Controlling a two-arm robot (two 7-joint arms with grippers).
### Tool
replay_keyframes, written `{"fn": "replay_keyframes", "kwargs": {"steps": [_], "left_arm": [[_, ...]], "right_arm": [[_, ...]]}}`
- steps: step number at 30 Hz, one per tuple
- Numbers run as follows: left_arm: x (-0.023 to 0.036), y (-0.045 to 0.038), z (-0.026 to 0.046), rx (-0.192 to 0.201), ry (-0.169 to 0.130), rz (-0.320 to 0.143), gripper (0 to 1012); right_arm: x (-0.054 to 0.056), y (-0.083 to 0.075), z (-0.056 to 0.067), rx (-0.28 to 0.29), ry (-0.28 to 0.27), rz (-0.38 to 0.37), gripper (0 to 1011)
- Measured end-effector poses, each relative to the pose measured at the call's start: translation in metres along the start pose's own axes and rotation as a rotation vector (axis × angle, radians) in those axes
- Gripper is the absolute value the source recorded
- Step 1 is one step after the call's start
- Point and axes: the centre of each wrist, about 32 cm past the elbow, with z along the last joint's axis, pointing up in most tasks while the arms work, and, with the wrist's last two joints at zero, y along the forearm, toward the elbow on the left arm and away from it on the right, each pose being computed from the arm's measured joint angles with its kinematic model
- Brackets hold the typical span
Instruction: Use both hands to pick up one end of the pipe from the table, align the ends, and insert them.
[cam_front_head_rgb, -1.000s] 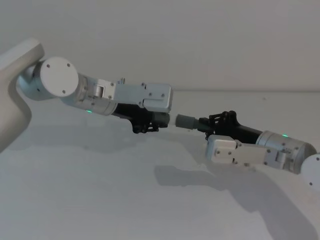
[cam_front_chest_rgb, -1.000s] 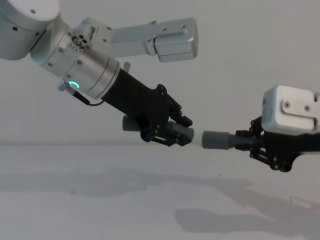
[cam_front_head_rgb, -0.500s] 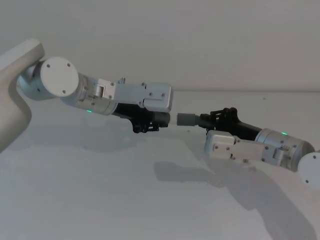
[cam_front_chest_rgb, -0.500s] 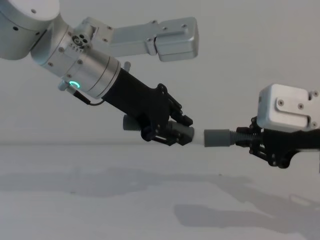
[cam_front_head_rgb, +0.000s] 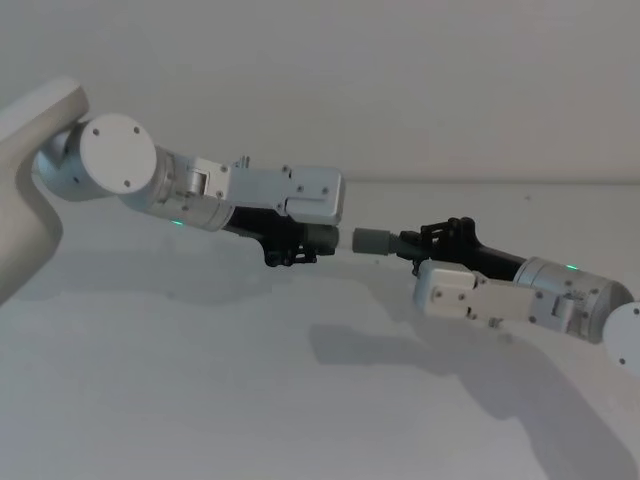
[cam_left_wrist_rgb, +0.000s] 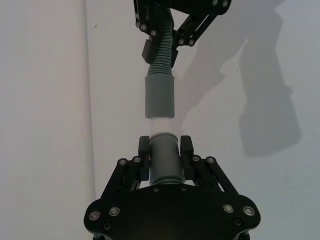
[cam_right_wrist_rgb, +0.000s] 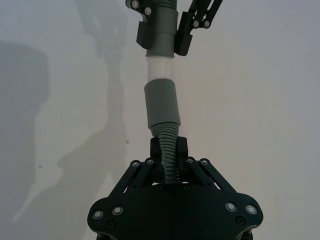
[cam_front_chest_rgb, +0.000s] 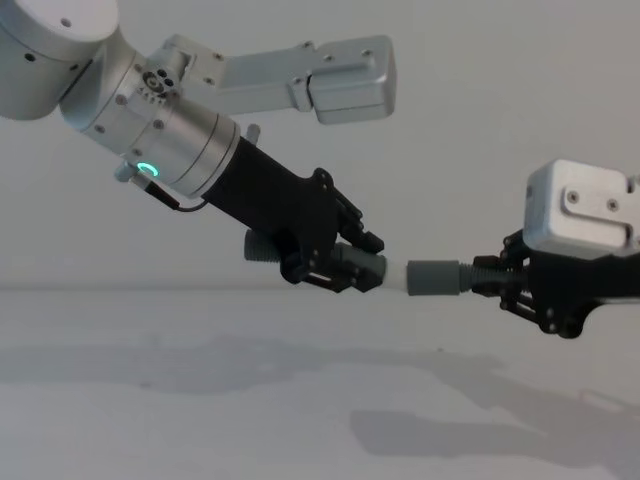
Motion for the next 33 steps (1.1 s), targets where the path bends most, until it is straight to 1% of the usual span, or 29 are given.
{"fn": "replay_keyframes", "kwargs": {"steps": [12,20,33], "left_arm": [[-0.0001,0.0004,-0.0004,0.002,0.001,0.000,349],[0.0000,0.0002,-0.0002,0.001,0.001,0.000,343],[0.0000,-0.0001,0.0001,-0.001,0.000,0.000,343]], "right_arm": [[-0.0024,-0.0008,0.0020,0.023,0.016,0.018,149],[-0.0064,0.0018,0.0047,0.036,0.030,0.008,148],[-0.0088,0.0033,0.0060,0.042,0.039,0.001,149]]}}
